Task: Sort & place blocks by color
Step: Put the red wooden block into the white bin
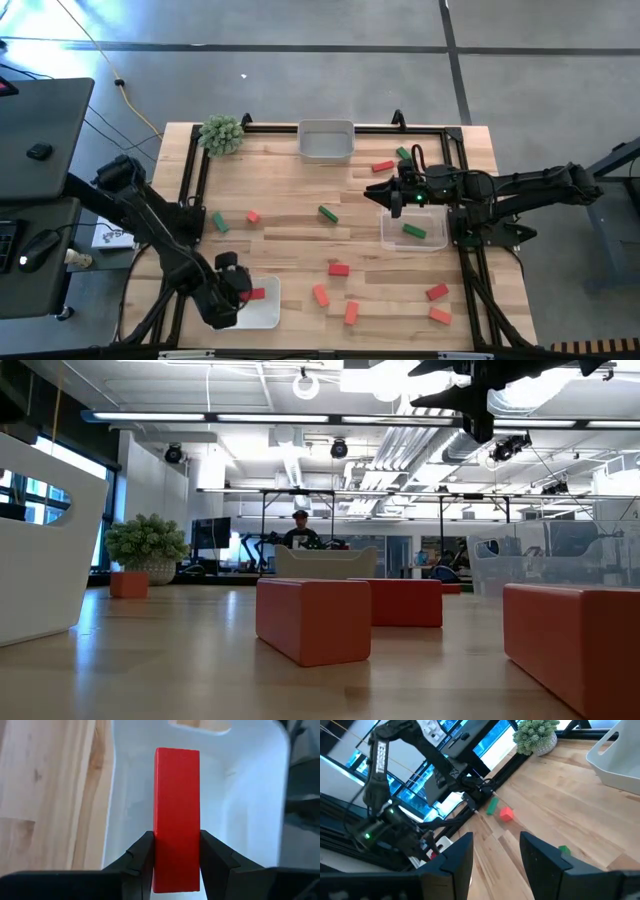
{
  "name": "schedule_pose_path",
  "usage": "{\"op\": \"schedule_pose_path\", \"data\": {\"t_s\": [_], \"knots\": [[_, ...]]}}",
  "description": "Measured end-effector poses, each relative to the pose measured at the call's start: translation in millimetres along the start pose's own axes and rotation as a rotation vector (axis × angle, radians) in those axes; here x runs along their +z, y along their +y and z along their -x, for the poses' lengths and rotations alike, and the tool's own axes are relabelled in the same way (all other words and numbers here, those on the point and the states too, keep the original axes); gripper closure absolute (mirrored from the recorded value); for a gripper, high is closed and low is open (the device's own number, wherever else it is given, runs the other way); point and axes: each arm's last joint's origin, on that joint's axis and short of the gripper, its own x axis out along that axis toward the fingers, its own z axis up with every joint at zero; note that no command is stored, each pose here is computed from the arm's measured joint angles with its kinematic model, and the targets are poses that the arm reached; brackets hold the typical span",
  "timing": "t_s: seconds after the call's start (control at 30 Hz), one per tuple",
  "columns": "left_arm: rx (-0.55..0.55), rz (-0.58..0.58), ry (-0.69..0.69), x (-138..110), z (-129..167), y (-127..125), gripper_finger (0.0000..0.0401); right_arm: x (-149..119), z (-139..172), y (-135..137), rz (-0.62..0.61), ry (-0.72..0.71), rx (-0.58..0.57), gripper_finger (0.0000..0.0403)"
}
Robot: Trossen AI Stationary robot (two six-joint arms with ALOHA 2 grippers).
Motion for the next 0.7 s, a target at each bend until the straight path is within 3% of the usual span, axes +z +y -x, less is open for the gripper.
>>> {"op": "schedule_pose_path", "data": {"t_s": [0.37, 0.7], "knots": [[0.048, -0.028, 0.098, -10.2, -44.2, -13.4, 0.0301, -0.1, -0.1, -0.1, -0.025, 0.001, -0.001, 0.0252], [0.068, -0.018, 0.130, -10.8, -55.1, -12.8, 0.0280, -0.6, -0.1, -0.6, -0.024, 0.006, -0.006, 0.0252]]}}
